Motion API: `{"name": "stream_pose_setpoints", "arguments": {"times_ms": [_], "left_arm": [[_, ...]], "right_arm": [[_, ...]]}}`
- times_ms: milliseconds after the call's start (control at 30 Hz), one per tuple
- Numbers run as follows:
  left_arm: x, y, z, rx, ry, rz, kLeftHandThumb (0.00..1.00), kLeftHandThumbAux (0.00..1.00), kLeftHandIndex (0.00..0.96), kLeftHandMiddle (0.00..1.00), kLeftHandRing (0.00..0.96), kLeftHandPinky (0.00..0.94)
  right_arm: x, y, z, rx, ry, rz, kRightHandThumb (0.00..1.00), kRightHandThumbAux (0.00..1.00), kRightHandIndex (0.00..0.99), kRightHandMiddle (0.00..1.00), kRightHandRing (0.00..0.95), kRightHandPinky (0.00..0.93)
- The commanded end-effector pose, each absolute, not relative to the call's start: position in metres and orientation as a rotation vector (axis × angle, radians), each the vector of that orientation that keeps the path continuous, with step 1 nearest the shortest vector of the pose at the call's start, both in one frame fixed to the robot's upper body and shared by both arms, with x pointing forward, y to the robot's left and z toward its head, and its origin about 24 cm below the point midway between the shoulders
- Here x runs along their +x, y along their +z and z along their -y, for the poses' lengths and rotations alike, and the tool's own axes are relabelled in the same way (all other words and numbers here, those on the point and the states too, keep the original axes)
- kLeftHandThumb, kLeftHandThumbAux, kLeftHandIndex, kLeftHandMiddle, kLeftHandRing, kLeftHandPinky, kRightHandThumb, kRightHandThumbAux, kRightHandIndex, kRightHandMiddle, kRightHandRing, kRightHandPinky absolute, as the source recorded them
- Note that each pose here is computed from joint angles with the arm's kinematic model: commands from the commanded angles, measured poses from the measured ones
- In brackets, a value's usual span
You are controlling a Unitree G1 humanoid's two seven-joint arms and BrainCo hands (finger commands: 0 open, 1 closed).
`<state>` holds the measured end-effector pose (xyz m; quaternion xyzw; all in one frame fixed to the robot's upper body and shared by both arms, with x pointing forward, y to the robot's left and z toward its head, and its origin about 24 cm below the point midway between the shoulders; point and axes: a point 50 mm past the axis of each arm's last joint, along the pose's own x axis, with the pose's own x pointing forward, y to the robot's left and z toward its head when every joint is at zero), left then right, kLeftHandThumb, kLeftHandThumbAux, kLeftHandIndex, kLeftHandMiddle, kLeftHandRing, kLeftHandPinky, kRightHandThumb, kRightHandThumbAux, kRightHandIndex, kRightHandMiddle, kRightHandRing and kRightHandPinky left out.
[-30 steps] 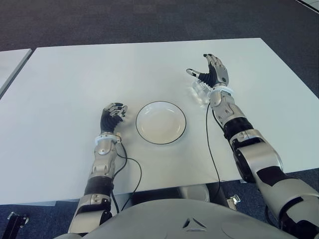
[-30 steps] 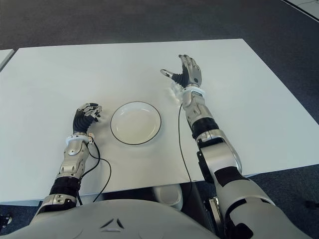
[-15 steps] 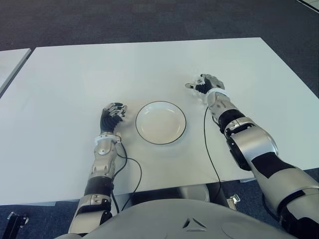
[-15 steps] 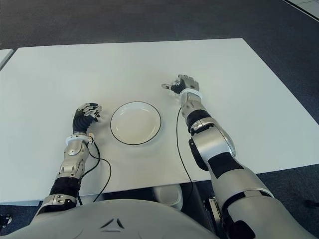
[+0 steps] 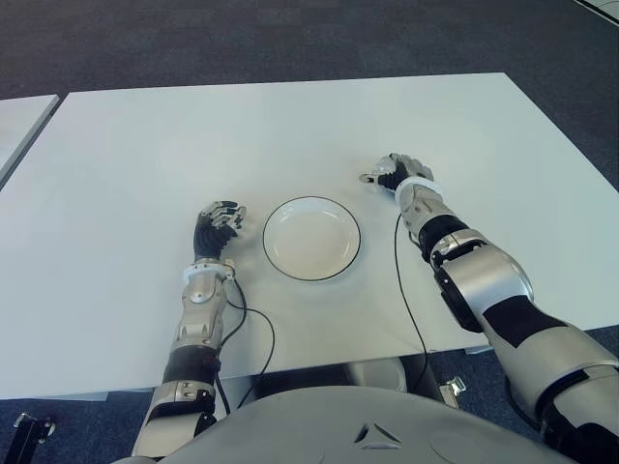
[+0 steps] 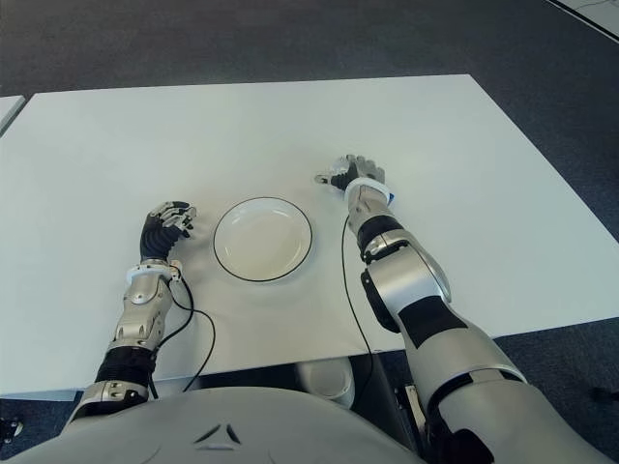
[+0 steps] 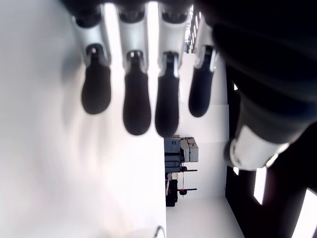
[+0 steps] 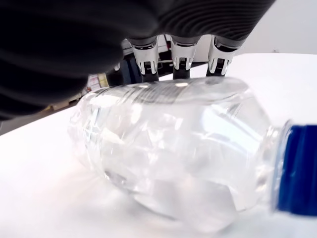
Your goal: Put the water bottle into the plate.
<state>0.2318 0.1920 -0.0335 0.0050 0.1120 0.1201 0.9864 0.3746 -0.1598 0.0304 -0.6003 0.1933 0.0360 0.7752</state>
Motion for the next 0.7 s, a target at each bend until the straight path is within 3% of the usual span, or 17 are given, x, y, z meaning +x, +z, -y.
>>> {"name": "stream_pose_setpoints", "arguments": {"times_ms": [33,433,700], "left_arm": [[0.208,-0.062,-0.191,-0.002,0.267,-0.396,0.838,0.674,0.418,0.517,0.656,0.656],[0.206,-0.06,-0.192,-0.003,0.266,-0.387,0.838,0.674,0.418,0.517,0.656,0.653],[0.206,-0.06,-0.193,-0.017,0.275,-0.39,0.838,0.674,0.418,0.518,0.651,0.648]], "right_arm": [[0.354,-0.003,0.162,-1.253,0.168,-0.567,0.549,0.341,0.0,0.0,0.0,0.0],[0.345,-0.014,0.166,-1.274,0.192,-0.621,0.552,0.369,0.0,0.0,0.0,0.0],[0.339,-0.021,0.169,-1.249,0.13,-0.619,0.52,0.408,0.0,0.0,0.0,0.0]]}}
